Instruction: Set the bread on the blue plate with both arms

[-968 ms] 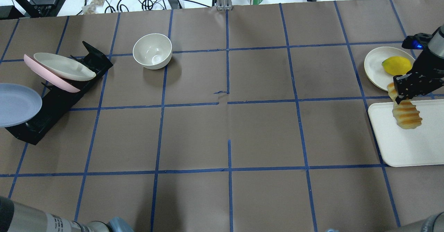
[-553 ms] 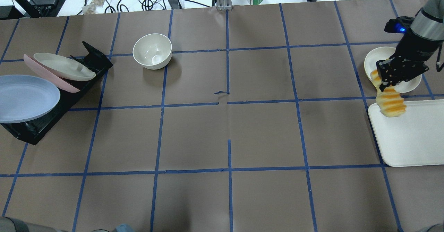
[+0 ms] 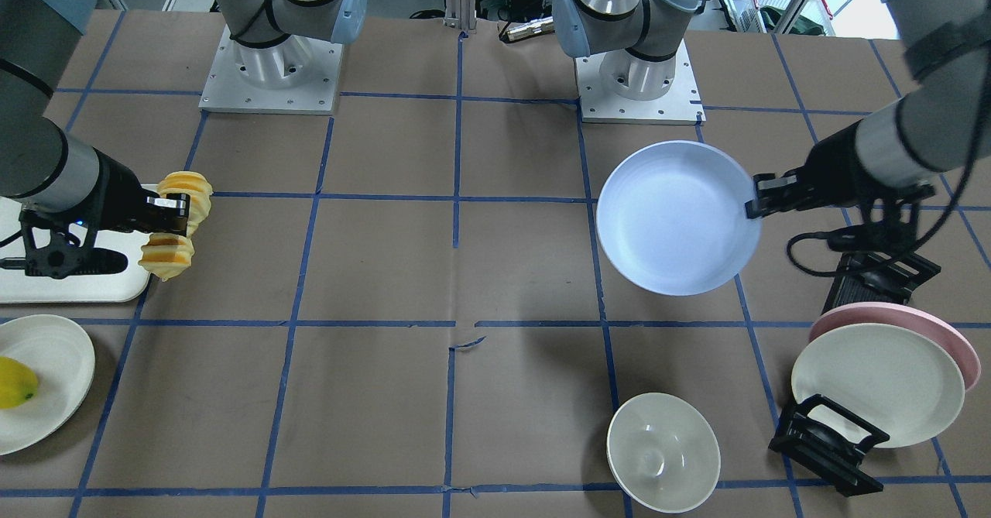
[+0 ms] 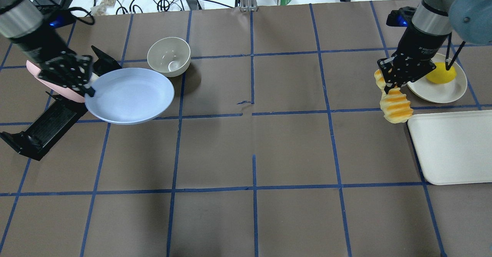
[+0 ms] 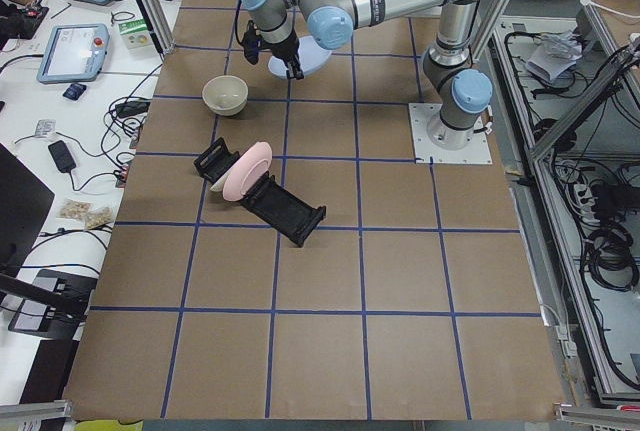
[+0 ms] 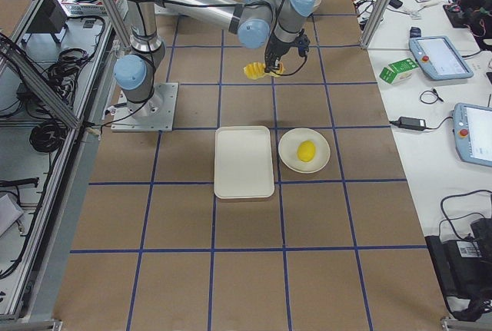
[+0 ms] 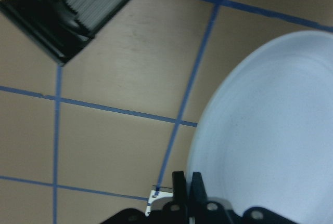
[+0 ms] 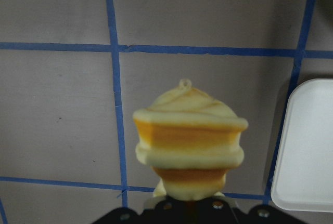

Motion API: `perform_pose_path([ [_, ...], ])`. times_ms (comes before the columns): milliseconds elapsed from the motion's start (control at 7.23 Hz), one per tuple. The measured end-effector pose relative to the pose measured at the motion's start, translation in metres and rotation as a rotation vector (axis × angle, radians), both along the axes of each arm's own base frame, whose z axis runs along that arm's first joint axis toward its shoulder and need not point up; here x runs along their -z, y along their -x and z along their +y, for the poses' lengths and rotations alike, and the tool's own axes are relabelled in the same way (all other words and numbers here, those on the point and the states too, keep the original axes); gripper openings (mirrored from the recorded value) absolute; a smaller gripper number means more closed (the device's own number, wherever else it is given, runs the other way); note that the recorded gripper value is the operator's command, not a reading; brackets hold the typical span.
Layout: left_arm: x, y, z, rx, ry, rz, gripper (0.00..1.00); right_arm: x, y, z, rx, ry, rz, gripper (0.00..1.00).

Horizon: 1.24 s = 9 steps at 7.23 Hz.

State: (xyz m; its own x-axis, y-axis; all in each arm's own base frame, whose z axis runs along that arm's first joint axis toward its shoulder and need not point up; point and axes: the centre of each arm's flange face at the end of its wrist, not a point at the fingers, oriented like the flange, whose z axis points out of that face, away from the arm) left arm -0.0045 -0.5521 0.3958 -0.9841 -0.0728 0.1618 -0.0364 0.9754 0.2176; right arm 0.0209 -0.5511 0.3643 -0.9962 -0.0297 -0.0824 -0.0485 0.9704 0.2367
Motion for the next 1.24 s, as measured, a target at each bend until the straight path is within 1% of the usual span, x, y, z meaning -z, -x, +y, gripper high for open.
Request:
perform_pose_path([
  [138, 0.034, 0.053, -0.001, 0.033, 0.085, 0.008, 0.0, -0.001, -0.018, 0.001, -0.004, 0.001, 0.005, 0.0],
  [277, 0.068, 0.096, 0.009, 0.034, 0.161, 0.041, 0.0, -0.001, -0.037, 0.002, -0.009, 0.003, 0.003, 0.0],
  [415, 0.101, 0.126, 0.025, 0.01, 0.211, 0.09, 0.0, -0.002, -0.054, 0.003, 0.0, 0.007, -0.007, 0.0],
  [553, 0.126, 0.15, 0.042, -0.024, 0.243, 0.128, 0.0, -0.001, -0.072, 0.003, 0.019, 0.016, -0.012, 0.0],
  [691, 0.145, 0.173, 0.055, -0.059, 0.264, 0.147, 0.0, 0.002, -0.094, 0.0, 0.022, 0.046, -0.009, 0.0],
  [830, 0.16, 0.192, 0.062, -0.078, 0.269, 0.156, 0.0, 0.008, -0.114, -0.005, 0.026, 0.074, -0.006, 0.0],
  [968, 0.172, 0.205, 0.067, -0.085, 0.259, 0.159, 0.0, 0.017, -0.131, -0.01, 0.037, 0.09, -0.01, 0.0],
  [1106, 0.182, 0.212, 0.069, -0.088, 0.245, 0.157, 0.51, 0.028, -0.15, -0.014, 0.037, 0.103, -0.023, 0.0],
  [1245, 0.192, 0.215, 0.067, -0.095, 0.235, 0.153, 0.97, 0.037, -0.169, -0.015, 0.025, 0.109, -0.032, 0.0],
])
